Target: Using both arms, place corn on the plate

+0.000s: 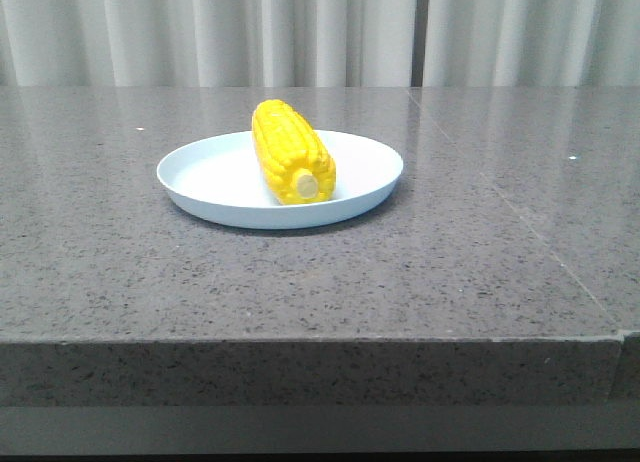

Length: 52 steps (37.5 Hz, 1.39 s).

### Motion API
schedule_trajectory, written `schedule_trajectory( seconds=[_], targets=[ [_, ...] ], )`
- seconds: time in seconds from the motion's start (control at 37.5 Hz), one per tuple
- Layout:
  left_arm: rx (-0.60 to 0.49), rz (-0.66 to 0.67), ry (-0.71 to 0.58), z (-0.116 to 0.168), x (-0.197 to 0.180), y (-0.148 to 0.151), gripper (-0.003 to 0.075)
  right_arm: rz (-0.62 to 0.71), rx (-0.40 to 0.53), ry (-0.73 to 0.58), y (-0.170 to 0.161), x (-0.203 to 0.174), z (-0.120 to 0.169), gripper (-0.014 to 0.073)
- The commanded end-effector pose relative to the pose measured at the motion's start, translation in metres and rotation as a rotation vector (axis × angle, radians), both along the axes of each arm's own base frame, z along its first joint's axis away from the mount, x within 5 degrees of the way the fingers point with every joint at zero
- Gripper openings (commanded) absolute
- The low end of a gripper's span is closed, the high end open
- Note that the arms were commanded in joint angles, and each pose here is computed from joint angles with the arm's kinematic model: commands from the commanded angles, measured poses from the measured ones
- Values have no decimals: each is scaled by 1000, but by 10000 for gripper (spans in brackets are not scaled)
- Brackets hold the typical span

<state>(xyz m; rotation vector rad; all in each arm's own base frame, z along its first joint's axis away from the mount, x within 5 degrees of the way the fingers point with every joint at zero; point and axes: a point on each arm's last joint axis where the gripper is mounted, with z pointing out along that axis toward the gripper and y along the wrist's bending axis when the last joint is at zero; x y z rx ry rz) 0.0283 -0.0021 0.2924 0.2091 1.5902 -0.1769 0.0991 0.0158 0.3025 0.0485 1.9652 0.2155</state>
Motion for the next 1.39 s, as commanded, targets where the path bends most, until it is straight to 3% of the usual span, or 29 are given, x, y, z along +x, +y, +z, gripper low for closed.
schedule_trajectory(
  seconds=[0.0,0.27,1.36],
  targets=[
    [-28,-9,-89,15,-1,-1,-20,22,15,-207,-4,-18,7,-67],
    [-28,-9,-89,15,-1,-1,-20,32,58,-393,-11,-51,-2,-67],
    [-25,-10,-93,9,2,-2,-20,32,58,-396,-11,-51,-2,-67]
  ],
)
